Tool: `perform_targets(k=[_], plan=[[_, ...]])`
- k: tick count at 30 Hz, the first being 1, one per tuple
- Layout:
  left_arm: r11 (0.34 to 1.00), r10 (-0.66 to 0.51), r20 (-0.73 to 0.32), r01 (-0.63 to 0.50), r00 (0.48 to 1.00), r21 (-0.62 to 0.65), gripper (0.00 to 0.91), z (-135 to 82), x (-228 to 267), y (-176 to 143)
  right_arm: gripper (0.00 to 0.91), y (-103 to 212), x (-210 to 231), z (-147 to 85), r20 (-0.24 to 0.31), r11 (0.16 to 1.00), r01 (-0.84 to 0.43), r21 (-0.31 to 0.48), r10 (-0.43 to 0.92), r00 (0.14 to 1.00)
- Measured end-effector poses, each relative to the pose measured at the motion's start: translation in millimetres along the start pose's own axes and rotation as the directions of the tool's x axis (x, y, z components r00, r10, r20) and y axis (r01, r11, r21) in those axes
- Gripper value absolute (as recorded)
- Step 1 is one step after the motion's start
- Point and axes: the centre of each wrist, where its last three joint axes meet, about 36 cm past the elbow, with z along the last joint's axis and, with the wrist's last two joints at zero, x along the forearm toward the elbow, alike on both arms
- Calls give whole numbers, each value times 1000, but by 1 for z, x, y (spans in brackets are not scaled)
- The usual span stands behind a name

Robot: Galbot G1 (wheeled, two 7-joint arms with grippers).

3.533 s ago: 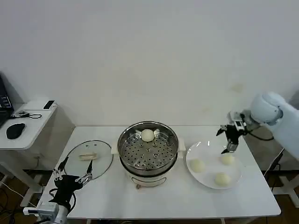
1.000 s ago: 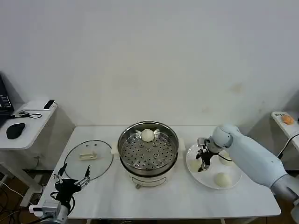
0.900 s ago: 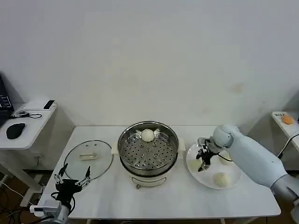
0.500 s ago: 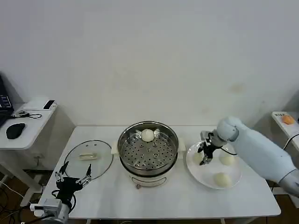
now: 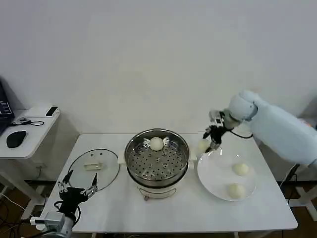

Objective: Take steamed baozi put them in steamer then cover it.

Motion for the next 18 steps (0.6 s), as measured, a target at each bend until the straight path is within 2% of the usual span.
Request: perform_targets(k=[8,13,18], plan=[[1000,-8,18,8,1000,7,907,-6,4,0,675,-21,-2,-70,32,998,24,59,-26,999],[1000,-1,30,1,1000,2,907,-8,7,-2,675,-28,-20,-109,42,994,51,94,-55,998],[1000,-1,37,0,999,11,907,-10,7,-5,675,-29,-49,-138,47,989,88,117,-94,994]])
